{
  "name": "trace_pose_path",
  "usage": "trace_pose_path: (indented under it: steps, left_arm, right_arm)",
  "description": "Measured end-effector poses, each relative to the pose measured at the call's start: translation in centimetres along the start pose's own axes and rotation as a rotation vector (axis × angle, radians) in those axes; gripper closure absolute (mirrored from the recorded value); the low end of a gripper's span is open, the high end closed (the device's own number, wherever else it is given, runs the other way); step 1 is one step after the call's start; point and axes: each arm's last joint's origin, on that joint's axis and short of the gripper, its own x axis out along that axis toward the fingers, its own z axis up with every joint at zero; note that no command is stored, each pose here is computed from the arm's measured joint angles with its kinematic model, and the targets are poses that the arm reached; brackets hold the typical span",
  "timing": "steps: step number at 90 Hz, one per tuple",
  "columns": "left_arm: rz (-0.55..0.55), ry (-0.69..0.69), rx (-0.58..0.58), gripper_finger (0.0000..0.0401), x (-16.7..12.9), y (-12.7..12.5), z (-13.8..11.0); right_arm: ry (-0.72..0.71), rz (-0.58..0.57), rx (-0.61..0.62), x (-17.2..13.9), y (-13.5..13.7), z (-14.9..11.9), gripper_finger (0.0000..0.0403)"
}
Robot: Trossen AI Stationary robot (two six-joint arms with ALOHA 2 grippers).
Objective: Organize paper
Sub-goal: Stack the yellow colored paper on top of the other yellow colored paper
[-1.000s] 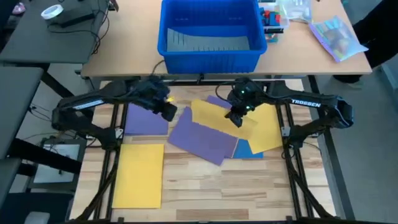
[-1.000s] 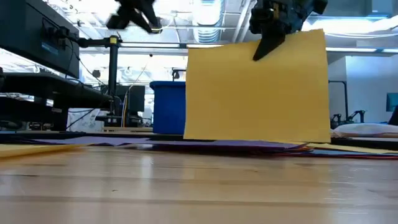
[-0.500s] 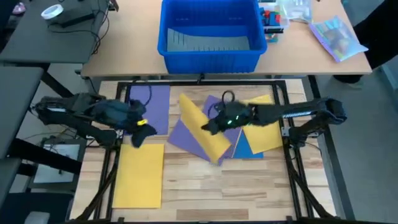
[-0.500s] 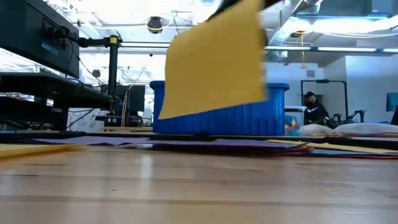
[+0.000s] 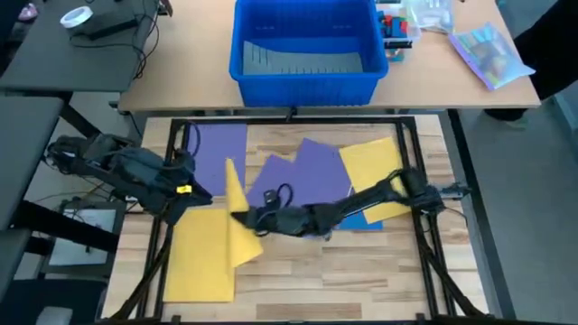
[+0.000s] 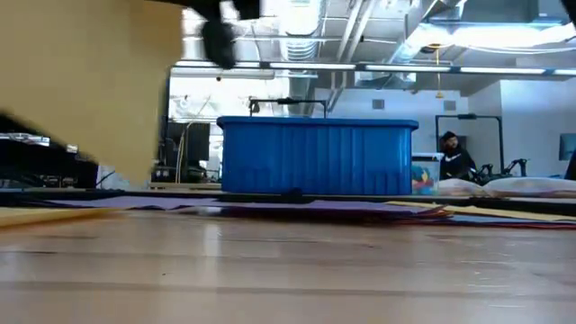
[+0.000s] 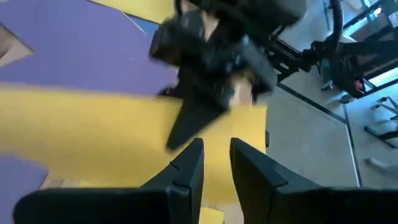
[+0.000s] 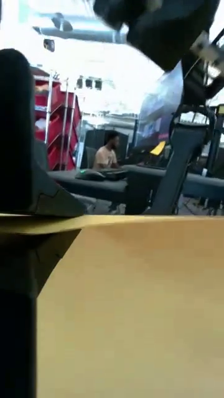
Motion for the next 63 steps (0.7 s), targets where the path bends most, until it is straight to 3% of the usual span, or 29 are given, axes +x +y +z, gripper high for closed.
trace_pose_path:
  steps: [15,34,47,63]
  left_arm:
    - [-0.001,-0.003,-0.001,0.0340,-0.1,0.0,0.0]
    - [-0.002,-0.004,0.014,0.0340,-0.1,0.0,0.0]
    - [-0.002,-0.004,0.014,0.0340,-0.1,0.0,0.0]
    - [-0.002,-0.004,0.014,0.0340,-0.1,0.0,0.0]
  right_arm:
    - [-0.023,0.053,0.029,3.5,-1.2,-1.2,0.0403]
    - [-0.064,0.231,0.085,6.2,-2.2,-2.8,0.0403]
    - [-0.080,0.196,0.142,6.9,-3.9,-5.2,0.0403]
    - [-0.155,0.029,0.174,6.9,-6.4,-7.6,0.0403]
